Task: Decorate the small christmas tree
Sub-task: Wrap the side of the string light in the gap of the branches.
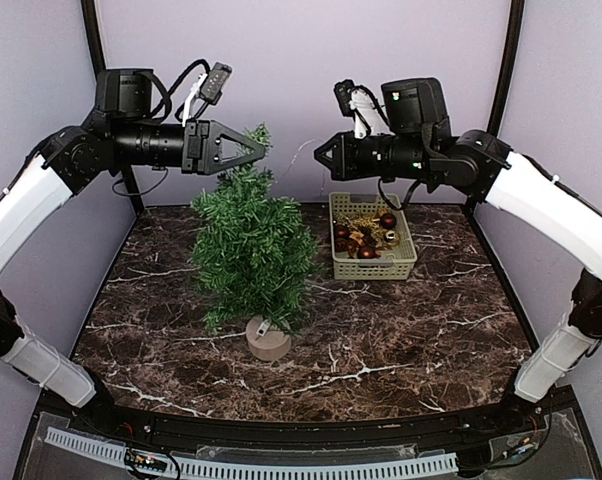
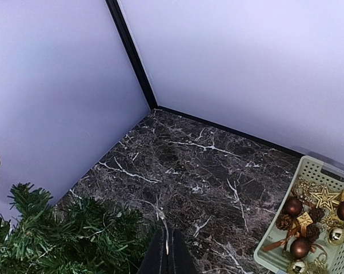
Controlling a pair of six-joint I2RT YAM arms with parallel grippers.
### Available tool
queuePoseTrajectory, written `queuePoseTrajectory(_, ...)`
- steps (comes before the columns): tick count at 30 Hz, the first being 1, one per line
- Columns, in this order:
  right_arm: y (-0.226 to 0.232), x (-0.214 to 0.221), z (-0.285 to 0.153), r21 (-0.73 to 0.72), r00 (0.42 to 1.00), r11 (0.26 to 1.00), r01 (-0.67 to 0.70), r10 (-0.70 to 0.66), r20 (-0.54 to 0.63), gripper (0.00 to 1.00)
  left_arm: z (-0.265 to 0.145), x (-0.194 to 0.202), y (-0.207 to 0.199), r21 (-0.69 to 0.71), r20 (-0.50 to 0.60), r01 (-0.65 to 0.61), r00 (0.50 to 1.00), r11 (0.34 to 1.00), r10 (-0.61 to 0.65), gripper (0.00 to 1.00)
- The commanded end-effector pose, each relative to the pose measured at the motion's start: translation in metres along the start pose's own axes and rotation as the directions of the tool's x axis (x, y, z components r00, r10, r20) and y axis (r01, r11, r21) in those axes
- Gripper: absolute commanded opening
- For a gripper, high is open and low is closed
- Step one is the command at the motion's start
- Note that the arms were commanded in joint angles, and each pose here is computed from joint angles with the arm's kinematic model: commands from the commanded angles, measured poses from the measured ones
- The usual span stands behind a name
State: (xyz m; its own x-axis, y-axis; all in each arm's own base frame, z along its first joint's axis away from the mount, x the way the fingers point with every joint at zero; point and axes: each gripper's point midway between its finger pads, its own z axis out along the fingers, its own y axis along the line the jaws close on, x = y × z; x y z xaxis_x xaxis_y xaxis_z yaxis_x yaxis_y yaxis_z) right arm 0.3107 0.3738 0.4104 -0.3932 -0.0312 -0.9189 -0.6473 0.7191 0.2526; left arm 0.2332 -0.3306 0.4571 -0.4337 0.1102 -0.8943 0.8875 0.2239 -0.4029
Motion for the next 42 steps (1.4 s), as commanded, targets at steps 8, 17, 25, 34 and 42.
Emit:
queuePoseTrajectory(8, 0.008, -0.008, 0.017, -0.040, 0.999, 0.999, 0.031, -0.030, 0.023, 0.00, -0.075, -0.038, 0.006, -0.371, 0.183, -0.063, 0.973, 0.926, 0.139, 0.77)
queuePoseTrajectory(17, 0.018, -0.021, 0.020, -0.086, 0.995, 0.993, 0.083, -0.078, 0.069, 0.00, -0.041, -0.052, 0.059, -0.361, 0.132, 0.026, 0.991, 0.932, 0.023, 0.79)
queuePoseTrajectory(25, 0.030, -0.033, 0.028, -0.128, 0.990, 0.985, 0.120, -0.109, 0.093, 0.00, 0.012, -0.038, 0.049, -0.098, 0.010, -0.051, 0.999, 0.994, 0.053, 0.79)
queuePoseTrajectory(34, 0.037, -0.037, 0.027, -0.162, 0.988, 0.978, 0.130, -0.115, 0.100, 0.00, 0.024, -0.021, 0.057, -0.078, -0.044, -0.063, 0.997, 0.995, 0.060, 0.68)
queuePoseTrajectory(42, 0.039, -0.037, 0.021, -0.175, 0.989, 0.976, 0.125, -0.108, 0.105, 0.00, 0.023, -0.019, 0.059, -0.088, -0.032, -0.060, 0.998, 0.994, 0.058, 0.35)
